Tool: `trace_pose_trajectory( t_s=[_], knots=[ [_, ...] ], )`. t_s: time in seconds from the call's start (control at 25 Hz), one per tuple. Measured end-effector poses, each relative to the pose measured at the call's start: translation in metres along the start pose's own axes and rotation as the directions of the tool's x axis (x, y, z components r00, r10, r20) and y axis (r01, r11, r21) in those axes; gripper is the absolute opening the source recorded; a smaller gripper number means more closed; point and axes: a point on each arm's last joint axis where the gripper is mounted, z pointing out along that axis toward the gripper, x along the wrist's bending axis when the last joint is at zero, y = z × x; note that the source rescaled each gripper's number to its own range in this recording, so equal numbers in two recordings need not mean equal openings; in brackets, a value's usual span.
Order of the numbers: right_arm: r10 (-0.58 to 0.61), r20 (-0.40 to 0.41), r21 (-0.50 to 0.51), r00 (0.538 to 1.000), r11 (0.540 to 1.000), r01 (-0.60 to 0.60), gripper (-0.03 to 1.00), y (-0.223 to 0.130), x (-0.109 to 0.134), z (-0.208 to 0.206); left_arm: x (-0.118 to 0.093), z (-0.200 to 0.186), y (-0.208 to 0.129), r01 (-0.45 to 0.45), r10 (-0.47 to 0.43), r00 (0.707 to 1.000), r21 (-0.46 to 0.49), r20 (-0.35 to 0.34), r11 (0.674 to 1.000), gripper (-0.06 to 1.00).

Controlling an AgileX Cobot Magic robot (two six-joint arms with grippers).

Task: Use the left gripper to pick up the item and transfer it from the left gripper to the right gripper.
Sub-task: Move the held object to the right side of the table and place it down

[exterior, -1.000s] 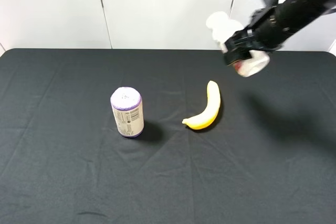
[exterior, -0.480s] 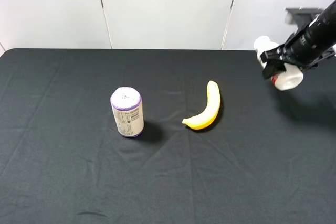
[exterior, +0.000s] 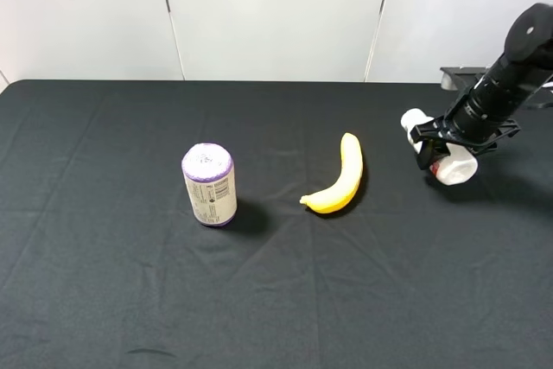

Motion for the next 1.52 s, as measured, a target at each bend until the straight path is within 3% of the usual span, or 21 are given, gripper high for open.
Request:
trace_pose_trajectory(
  t_s=[0.72,0.76,0.88,0.92,1.0,1.24,1.52],
  knots=[
    [0.004,0.0,-0.006,1.0,1.0,-0.004,0.16,0.001,0.0,0.001,0.0,-0.002,-0.001,-0.001,0.001,1.0,-0.013,0.0,1.0,1.0],
    [0.013,-0.001,-0.006,1.0,1.0,-0.013,0.19,0.001,0.0,0.001,0.0,-0.002,-0.001,-0.001,0.001,1.0,-0.013,0.0,1.0,1.0],
    [0.062,-0.002,-0.011,0.998,0.998,-0.062,0.85,0.002,0.0,0.0,0.0,-0.002,-0.001,-0.001,0.001,1.0,-0.013,0.0,1.0,1.0],
    [0.065,-0.002,-0.011,0.998,0.998,-0.065,0.91,0.002,0.0,0.0,0.0,-0.002,-0.001,-0.001,0.001,1.0,-0.013,0.0,1.0,1.0],
    [0.066,-0.002,-0.011,0.998,0.998,-0.066,0.97,0.002,0.0,0.0,0.0,-0.002,-0.001,-0.001,0.001,1.0,-0.013,0.0,1.0,1.0],
    [0.068,-0.004,-0.016,0.998,0.998,-0.068,1.0,0.002,0.001,-0.004,0.0,-0.002,-0.001,-0.001,0.001,1.0,-0.014,0.0,1.0,1.0],
    [0.052,-0.013,-0.093,0.999,0.994,-0.053,1.0,-0.001,0.009,-0.061,0.0,-0.002,-0.001,-0.002,0.002,1.0,-0.014,-0.001,1.0,1.0]
  ],
)
